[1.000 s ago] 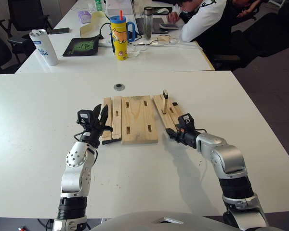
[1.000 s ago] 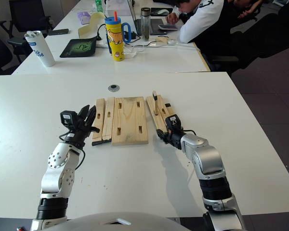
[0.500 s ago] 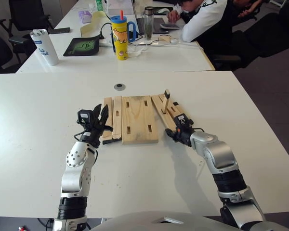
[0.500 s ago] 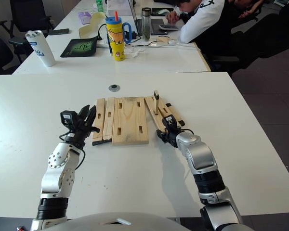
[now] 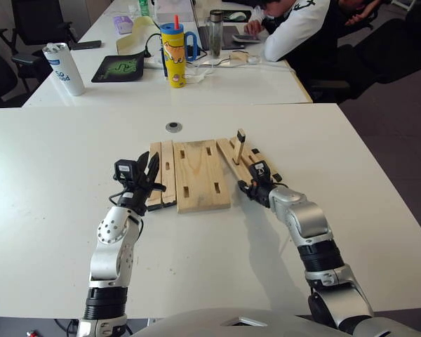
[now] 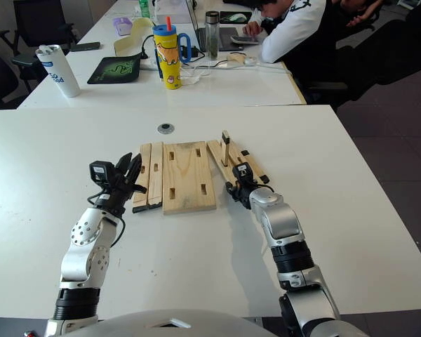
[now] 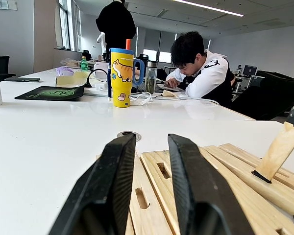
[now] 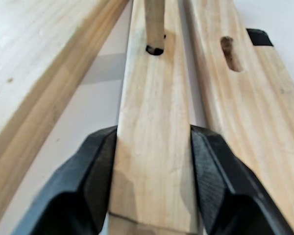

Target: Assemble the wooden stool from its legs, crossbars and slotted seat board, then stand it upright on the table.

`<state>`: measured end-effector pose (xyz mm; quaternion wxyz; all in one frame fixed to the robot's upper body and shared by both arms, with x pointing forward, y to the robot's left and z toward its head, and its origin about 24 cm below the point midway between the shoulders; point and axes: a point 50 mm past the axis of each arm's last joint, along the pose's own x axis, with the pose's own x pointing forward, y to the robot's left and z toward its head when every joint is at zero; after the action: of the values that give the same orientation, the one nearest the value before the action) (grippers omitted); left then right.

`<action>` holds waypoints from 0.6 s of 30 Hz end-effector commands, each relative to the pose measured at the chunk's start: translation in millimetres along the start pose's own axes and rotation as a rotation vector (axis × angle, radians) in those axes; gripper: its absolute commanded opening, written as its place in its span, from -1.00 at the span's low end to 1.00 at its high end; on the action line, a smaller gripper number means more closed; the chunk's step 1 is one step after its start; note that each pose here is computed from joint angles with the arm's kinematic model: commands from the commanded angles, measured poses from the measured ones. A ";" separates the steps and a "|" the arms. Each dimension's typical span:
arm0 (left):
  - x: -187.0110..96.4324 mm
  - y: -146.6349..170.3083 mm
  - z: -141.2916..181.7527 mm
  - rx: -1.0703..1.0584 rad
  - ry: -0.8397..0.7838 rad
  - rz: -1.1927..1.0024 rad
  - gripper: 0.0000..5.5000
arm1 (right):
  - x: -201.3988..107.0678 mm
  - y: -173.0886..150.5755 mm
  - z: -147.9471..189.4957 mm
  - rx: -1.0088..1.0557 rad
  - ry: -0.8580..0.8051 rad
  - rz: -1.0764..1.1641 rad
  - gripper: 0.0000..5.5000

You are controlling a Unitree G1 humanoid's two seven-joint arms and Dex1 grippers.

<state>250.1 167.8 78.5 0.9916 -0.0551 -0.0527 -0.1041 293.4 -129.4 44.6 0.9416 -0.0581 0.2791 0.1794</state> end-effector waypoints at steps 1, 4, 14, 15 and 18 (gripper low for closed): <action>4.7 2.6 3.0 -0.070 -0.003 0.001 -0.55 | -1.7 3.6 19.5 0.071 -0.133 0.034 -0.25; 8.5 2.3 6.6 -0.256 -0.001 -0.012 -0.55 | -8.5 -3.2 47.0 0.030 -0.328 0.010 -0.25; 7.7 -22.0 24.4 -0.913 0.034 -0.205 -0.38 | -38.8 16.1 79.6 -0.260 -0.669 0.358 -0.25; 7.8 -20.4 28.9 -0.944 0.011 -0.212 -0.33 | -41.4 16.7 80.5 -0.287 -0.685 0.390 -0.25; 7.9 -18.5 40.8 -1.014 -0.041 -0.250 -0.17 | -46.6 18.1 80.3 -0.361 -0.713 0.457 -0.25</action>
<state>250.0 153.5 109.4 0.8325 -0.5104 -0.0049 -0.2156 295.0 -109.9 131.8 0.9047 -0.0813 -0.0690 0.4125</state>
